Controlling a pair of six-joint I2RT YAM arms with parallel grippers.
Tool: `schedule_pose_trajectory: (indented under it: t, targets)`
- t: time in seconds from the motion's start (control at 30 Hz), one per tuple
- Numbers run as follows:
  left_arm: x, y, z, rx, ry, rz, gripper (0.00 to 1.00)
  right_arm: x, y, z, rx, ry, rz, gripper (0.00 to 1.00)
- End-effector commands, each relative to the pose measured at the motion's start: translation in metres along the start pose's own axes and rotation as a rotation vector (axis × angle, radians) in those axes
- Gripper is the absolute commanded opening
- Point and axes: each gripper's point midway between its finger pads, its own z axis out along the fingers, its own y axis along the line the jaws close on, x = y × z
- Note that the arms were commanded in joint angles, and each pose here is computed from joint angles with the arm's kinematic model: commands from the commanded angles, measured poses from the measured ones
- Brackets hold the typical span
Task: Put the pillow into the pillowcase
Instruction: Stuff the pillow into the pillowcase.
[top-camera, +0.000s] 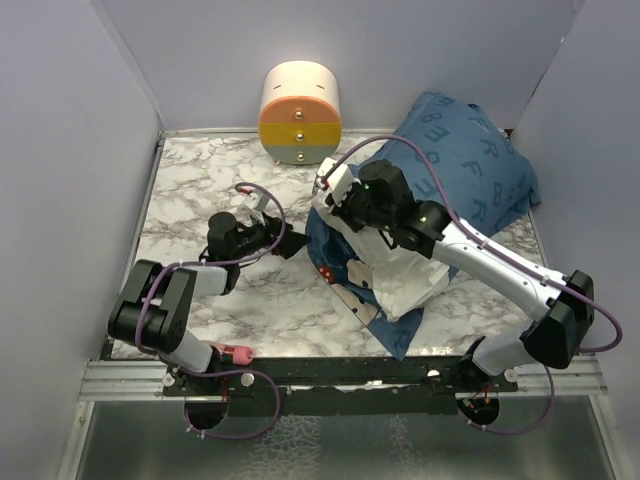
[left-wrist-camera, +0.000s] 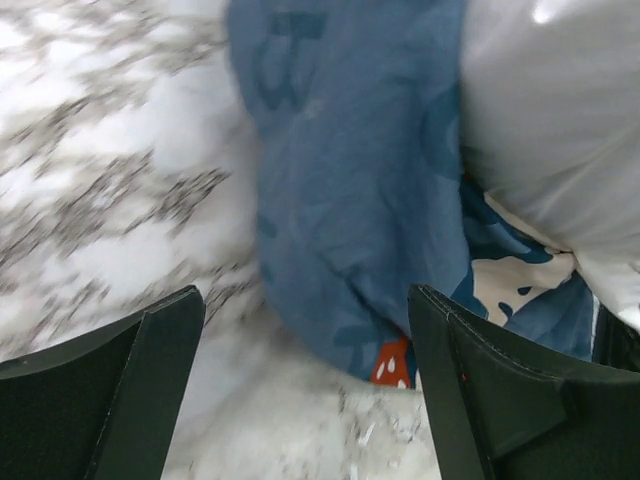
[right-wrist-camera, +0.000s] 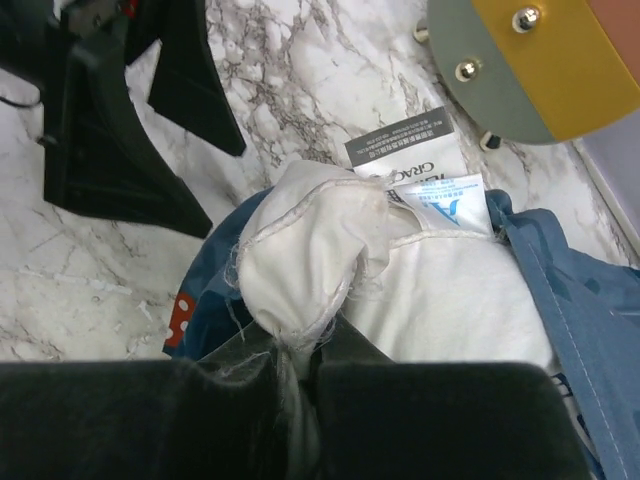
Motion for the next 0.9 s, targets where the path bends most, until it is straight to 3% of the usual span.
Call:
schedule_pose_trajectory:
  t: [0.0,0.17,0.2,0.23,0.37,0.47,0.57,0.67,0.73,0.77,0.87]
  targets:
    - [-0.028,-0.057,0.027,0.276,-0.100,0.163,0.86,-0.028,0.000,-0.013,-0.028,-0.111,0.065,0.01]
    - [-0.035,-0.092,0.031,0.399,-0.182,0.088,0.86,-0.025,-0.001,-0.014,-0.019,-0.104,0.086,0.01]
    - [-0.032,-0.090,0.036,0.386,-0.179,0.070,0.97,-0.024,0.000,-0.014,-0.022,-0.102,0.087,0.01]
    - [-0.023,-0.081,0.044,0.353,-0.150,0.051,0.99,-0.025,0.000,-0.015,-0.025,-0.104,0.087,0.01]
    - [0.001,-0.066,0.072,0.250,-0.076,0.026,0.97,-0.025,-0.002,-0.015,-0.016,-0.100,0.097,0.01]
    - [0.017,-0.055,0.090,0.191,-0.005,-0.007,0.82,-0.023,-0.007,-0.015,0.006,-0.083,0.105,0.01]
    - [0.030,-0.034,0.103,0.105,0.051,-0.057,0.47,-0.020,-0.010,-0.017,0.018,-0.066,0.111,0.01]
    - [0.023,-0.039,0.111,0.138,0.020,-0.112,0.31,-0.012,-0.012,-0.018,0.028,-0.043,0.116,0.01]
    - [0.014,-0.052,0.113,0.209,-0.006,-0.157,0.05,-0.004,-0.015,-0.016,0.044,-0.015,0.124,0.01]
    - [0.010,-0.059,0.112,0.244,-0.016,-0.182,0.00,0.002,-0.017,-0.014,0.060,0.006,0.129,0.01]
    - [0.010,-0.063,0.097,0.238,0.028,-0.261,0.00,0.031,-0.037,-0.010,0.174,0.145,0.149,0.01]
